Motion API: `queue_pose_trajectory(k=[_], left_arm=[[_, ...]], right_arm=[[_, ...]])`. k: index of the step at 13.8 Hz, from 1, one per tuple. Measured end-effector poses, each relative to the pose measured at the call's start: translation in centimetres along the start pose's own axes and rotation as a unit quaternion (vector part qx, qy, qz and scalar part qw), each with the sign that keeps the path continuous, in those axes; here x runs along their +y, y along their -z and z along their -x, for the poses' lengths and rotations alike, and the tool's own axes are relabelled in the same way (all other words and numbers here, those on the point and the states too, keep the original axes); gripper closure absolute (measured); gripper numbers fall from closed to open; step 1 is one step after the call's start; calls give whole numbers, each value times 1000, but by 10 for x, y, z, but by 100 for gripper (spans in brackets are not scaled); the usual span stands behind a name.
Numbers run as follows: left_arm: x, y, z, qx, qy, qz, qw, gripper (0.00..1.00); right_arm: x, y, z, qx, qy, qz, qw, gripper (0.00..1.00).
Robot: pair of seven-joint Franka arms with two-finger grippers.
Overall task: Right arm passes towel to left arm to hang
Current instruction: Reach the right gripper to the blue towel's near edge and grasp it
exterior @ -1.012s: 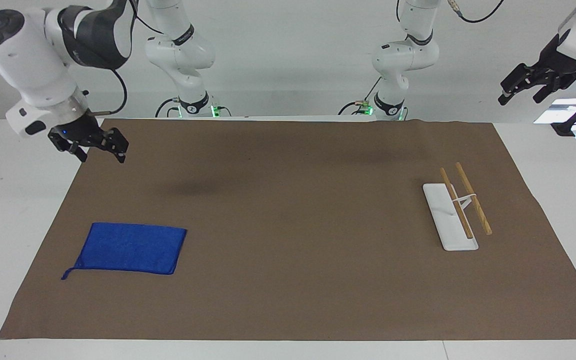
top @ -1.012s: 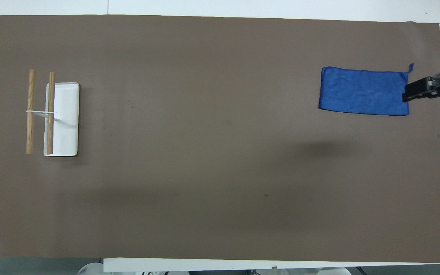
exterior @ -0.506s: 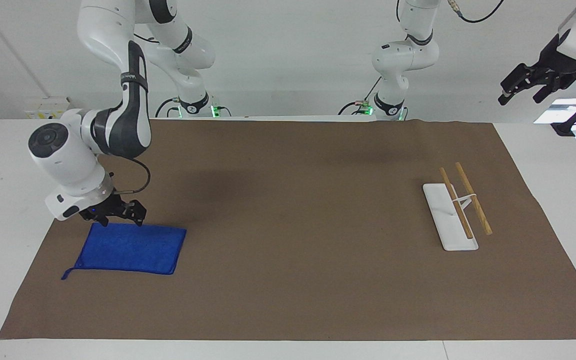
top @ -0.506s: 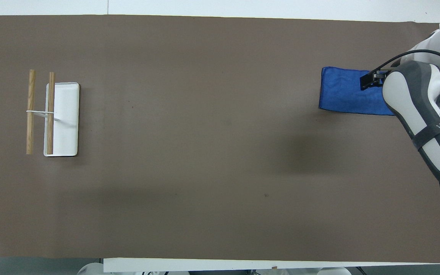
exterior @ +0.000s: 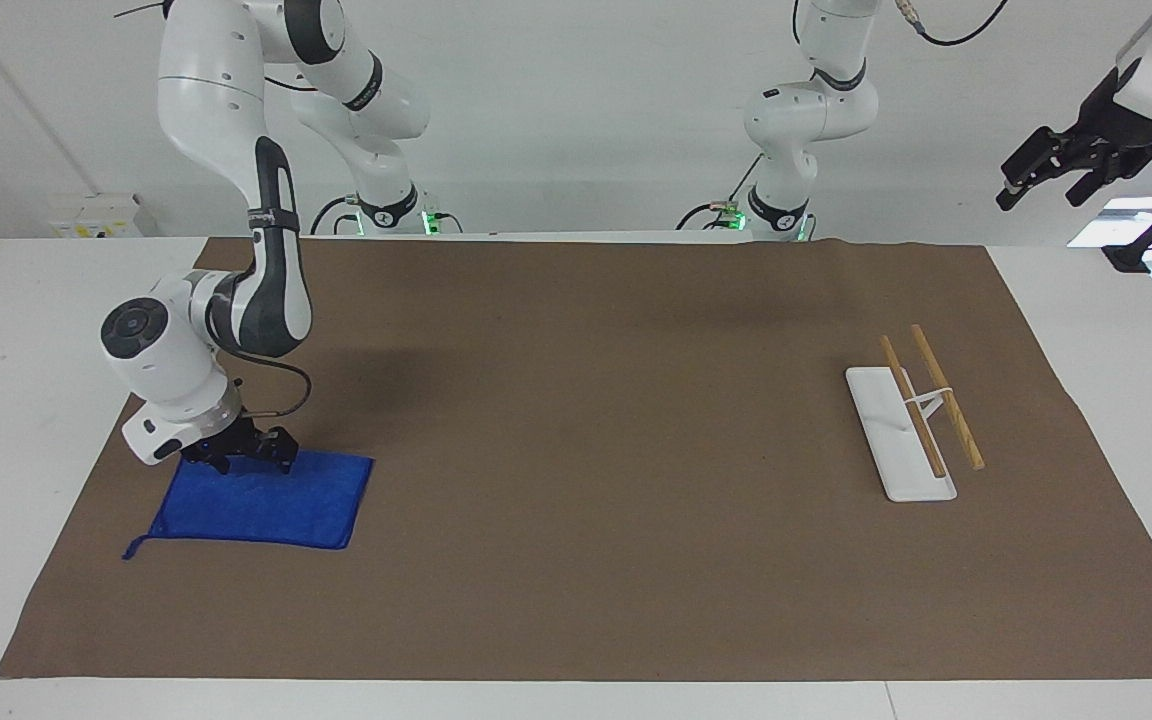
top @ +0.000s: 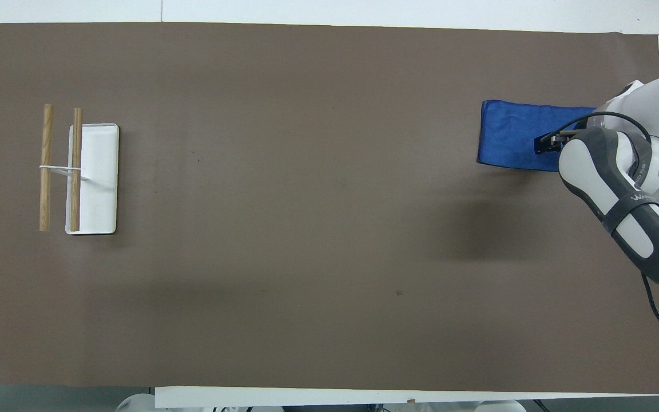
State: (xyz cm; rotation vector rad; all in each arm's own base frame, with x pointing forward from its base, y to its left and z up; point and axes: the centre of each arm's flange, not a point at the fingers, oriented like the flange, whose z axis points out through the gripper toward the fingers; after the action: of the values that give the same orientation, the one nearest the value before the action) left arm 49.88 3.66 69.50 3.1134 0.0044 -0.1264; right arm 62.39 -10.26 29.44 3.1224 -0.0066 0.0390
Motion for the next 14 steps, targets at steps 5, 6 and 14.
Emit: queue_pose_trajectory(k=[5, 6, 14], left_arm=[[0, 0, 0, 0, 0, 0, 1000, 0], [0, 0, 0, 0, 0, 0, 1000, 0], [0, 0, 0, 0, 0, 0, 1000, 0]], right_arm=[[0, -6, 4, -2, 3, 0, 1000, 12], [0, -7, 5, -3, 3, -1, 1000, 19], [-4, -4, 11, 9, 6, 1, 1000, 64]])
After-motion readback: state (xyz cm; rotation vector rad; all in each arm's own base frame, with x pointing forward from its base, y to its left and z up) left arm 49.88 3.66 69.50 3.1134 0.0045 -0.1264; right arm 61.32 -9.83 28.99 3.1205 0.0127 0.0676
